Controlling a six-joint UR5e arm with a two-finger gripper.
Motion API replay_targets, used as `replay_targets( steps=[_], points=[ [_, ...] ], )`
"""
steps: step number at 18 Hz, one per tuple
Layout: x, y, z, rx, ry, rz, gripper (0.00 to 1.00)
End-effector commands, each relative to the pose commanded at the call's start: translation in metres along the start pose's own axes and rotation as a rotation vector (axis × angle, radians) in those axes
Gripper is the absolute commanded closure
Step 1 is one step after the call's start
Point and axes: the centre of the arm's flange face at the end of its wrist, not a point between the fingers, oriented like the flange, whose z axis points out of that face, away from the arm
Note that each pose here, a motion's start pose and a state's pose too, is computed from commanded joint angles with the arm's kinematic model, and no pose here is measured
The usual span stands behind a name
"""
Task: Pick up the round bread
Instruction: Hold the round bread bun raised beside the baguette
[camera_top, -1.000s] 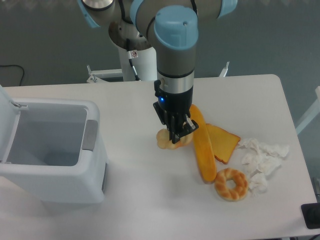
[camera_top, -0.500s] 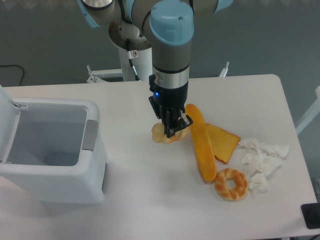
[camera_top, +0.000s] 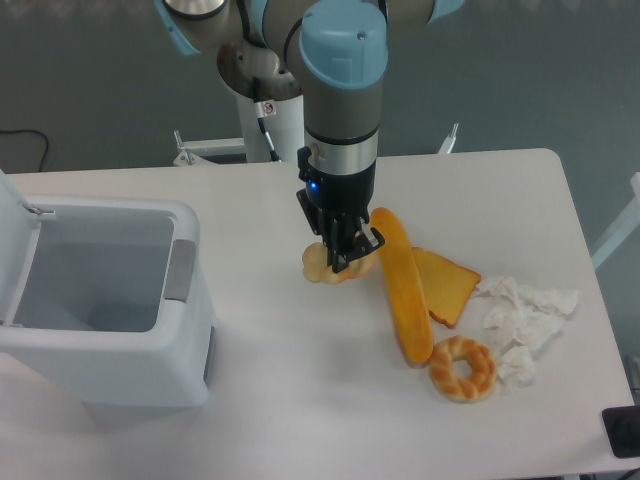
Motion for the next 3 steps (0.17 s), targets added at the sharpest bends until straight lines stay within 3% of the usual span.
replay_targets(
  steps=[3],
  points=[
    [-0.0001, 0.0011, -0.003, 0.005, -0.004, -0.001, 1.0]
  ],
)
